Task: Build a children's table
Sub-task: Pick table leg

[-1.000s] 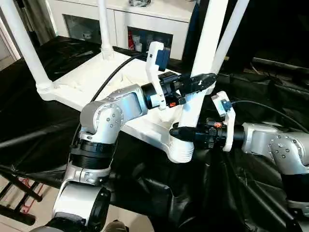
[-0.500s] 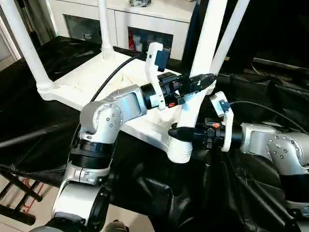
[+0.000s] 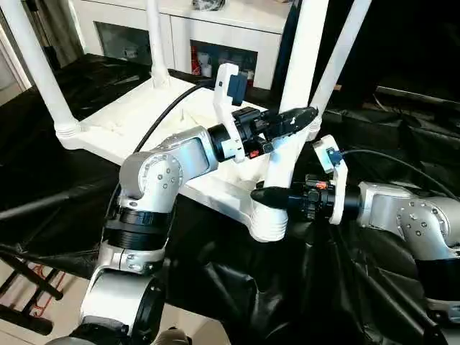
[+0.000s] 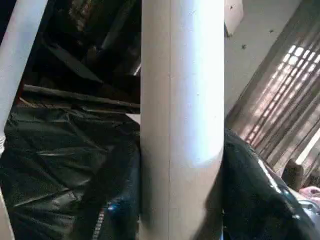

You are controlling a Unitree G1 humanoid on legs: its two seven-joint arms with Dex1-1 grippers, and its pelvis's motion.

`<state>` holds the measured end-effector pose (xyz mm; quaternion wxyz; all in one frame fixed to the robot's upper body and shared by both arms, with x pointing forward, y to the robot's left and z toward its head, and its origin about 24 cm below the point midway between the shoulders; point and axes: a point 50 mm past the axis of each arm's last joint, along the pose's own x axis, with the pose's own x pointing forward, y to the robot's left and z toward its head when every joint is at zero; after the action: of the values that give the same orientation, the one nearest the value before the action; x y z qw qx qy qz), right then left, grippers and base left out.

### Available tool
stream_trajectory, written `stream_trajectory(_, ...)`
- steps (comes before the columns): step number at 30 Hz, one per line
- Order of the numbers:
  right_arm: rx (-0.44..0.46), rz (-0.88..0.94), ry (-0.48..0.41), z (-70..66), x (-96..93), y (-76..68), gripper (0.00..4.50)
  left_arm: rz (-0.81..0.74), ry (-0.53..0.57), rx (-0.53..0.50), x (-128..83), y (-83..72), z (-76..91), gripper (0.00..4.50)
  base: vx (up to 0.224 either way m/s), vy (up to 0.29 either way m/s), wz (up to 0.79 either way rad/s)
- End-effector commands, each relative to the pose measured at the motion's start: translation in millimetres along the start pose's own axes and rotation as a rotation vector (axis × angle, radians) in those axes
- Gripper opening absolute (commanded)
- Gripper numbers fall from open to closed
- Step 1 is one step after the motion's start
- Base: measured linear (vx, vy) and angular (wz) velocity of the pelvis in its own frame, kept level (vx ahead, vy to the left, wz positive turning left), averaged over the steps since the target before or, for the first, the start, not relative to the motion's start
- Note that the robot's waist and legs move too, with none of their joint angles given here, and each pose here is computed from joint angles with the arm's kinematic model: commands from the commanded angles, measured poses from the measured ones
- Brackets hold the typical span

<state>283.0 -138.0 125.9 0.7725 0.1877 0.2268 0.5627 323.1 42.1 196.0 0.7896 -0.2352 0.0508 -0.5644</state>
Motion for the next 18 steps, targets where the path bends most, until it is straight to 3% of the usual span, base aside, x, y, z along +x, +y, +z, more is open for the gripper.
stream_trajectory(1,0.007,-0.043,-0.019,1.6,-3.4,-4.9,1.95,-0.066,-0.086,0.037,4,-10.9,15.0,2.56,0.0,0.0,0.0)
stream_trajectory(4,0.01,-0.044,-0.037,2.3,-2.6,-4.8,1.95,-0.032,-0.163,0.071,5,-9.4,20.6,2.91,0.0,0.0,0.0)
stream_trajectory(5,0.014,-0.042,-0.058,3.2,-1.5,-4.5,1.95,-0.029,-0.252,0.044,6,-8.4,26.2,2.9,0.0,0.0,0.0)
stream_trajectory(9,0.016,-0.038,-0.09,4.5,-0.4,-3.6,1.95,-0.01,-0.381,-0.02,5,-6.5,33.4,3.02,0.0,0.0,0.0)
stream_trajectory(12,0.014,-0.05,-0.153,7.6,-0.4,-3.9,1.93,0.065,-0.465,-0.077,1,4.7,39.0,3.02,0.0,0.0,0.0)
stream_trajectory(15,0.004,-0.086,-0.196,10.5,-3.0,-6.5,1.93,0.121,-0.459,-0.056,-2,11.7,40.5,3.02,0.0,0.0,0.0)
stream_trajectory(17,-0.014,-0.198,-0.262,15.5,-10.0,-16.2,1.93,0.236,-0.317,0.118,-6,23.8,33.8,3.02,0.0,0.0,0.0)
stream_trajectory(18,-0.016,-0.217,-0.27,16.0,-11.1,-17.9,1.93,0.252,-0.29,0.15,-6,25.6,32.3,3.02,0.0,0.0,0.0)
